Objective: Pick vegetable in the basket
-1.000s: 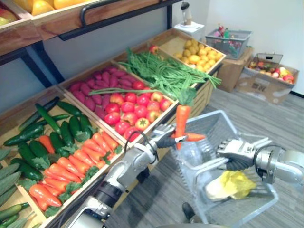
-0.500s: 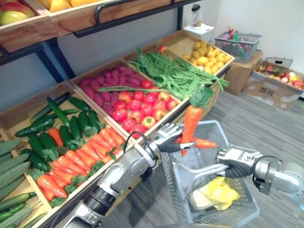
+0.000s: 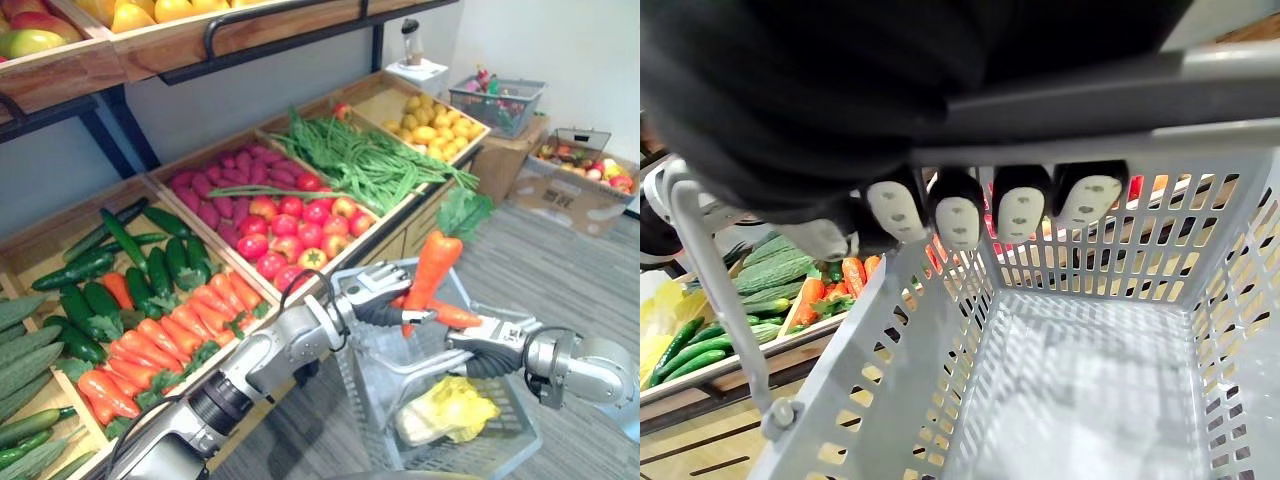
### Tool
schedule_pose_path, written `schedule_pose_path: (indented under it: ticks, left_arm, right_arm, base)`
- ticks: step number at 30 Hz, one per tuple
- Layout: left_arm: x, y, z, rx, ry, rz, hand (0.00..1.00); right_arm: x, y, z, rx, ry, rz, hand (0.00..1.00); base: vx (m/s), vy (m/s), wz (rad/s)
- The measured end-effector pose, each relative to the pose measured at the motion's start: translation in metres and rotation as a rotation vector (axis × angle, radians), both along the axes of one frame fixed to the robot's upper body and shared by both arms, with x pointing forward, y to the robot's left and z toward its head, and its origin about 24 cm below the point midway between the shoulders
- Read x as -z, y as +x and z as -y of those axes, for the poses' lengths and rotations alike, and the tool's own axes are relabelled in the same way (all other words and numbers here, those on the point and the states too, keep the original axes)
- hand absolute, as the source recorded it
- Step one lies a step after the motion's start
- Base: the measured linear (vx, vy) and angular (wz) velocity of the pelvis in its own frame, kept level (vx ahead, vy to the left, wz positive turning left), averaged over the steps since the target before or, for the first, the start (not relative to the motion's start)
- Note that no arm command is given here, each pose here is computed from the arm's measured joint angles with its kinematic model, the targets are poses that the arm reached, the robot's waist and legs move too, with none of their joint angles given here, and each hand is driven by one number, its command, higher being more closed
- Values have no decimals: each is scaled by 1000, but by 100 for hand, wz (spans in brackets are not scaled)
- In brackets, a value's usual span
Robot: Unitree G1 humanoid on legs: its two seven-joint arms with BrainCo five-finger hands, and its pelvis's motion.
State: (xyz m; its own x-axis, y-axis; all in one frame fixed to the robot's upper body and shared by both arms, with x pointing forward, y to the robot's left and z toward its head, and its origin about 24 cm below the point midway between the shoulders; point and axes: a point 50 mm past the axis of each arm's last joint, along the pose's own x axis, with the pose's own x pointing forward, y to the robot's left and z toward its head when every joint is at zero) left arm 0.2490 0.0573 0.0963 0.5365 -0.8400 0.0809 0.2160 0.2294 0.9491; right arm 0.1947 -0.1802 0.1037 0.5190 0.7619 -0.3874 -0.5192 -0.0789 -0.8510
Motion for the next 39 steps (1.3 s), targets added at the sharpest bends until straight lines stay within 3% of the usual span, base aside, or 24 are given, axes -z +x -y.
schedule_pose_path:
  ticks: [1, 2, 9, 32, 39]
  left_arm:
    - [1, 0, 0, 3, 5, -4, 100]
    - [1, 0, 0, 3, 7, -6, 0]
    - [35, -16, -3, 96, 212, -113, 0]
    - [29, -15, -1, 67, 164, -114, 0]
    - [-1, -12, -5, 0, 25, -25, 0]
  right_arm:
    - [0, 0, 0, -6, -13, -3, 100]
    - [-1, 1, 0, -8, -16, -3, 100]
    - [-9, -1, -8, -50, -10, 33, 100]
    - [-7, 1, -10, -11, 30, 70, 100]
    - [0, 0, -1, 92, 91, 59, 100]
  base:
    - [0, 0, 0]
    - [0, 0, 0]
    - [0, 0, 0]
    - [5, 9, 4]
    - [14, 26, 12]
